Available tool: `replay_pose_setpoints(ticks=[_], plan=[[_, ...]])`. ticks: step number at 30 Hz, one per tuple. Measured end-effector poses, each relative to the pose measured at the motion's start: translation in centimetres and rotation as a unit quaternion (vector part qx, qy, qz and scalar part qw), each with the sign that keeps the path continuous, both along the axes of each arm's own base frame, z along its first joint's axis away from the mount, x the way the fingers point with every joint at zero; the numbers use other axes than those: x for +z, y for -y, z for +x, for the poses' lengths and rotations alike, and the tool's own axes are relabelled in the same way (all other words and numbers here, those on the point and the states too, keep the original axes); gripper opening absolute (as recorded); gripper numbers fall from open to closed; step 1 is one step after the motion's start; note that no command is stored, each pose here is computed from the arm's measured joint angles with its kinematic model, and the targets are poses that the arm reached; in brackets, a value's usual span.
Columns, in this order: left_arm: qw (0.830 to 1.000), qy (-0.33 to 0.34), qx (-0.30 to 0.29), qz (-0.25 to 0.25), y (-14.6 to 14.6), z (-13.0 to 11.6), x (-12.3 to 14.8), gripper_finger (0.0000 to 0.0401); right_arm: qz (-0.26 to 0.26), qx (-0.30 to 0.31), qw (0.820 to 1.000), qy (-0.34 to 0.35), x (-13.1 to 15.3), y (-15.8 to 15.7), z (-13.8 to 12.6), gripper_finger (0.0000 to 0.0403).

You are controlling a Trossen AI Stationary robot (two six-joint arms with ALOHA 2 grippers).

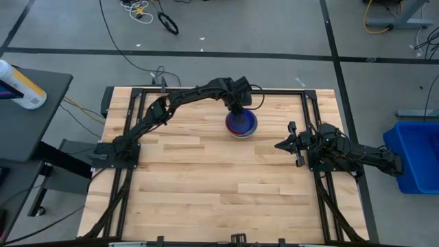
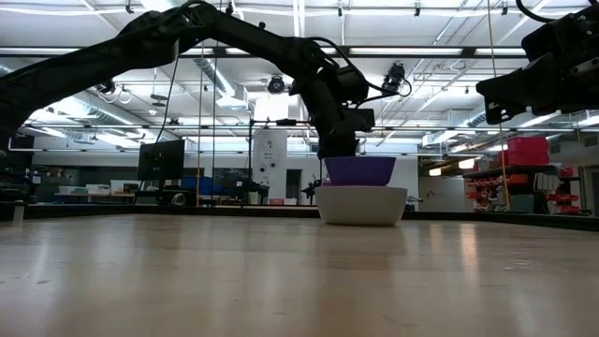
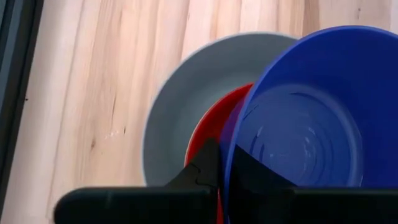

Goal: Nest bowls inside each other
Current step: Stack the dark blue bowl on the red bowl

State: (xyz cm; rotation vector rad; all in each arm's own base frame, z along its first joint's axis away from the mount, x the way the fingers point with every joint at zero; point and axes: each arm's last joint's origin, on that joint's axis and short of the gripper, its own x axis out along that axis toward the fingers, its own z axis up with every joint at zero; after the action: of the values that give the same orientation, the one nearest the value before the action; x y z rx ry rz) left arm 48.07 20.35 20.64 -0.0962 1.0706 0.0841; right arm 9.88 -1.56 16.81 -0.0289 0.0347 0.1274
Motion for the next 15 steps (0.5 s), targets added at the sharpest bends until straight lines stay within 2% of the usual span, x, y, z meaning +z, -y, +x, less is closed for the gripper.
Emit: replay_pose_setpoints(ticks=[10, 15], plan=[[1.0, 0.009, -0.006, -0.029, 0.54, 0.2, 0.02, 0.0007, 0.0, 0.0, 1.0, 0.0, 0.0, 0.0, 0.0, 0.0012], [0.999, 0.008, 0.003, -0.031, 0.38, 0.13, 0.02, 0.0028, 0.0, 0.0, 1.0, 0.0, 0.0, 0.0, 0.0, 0.0012]])
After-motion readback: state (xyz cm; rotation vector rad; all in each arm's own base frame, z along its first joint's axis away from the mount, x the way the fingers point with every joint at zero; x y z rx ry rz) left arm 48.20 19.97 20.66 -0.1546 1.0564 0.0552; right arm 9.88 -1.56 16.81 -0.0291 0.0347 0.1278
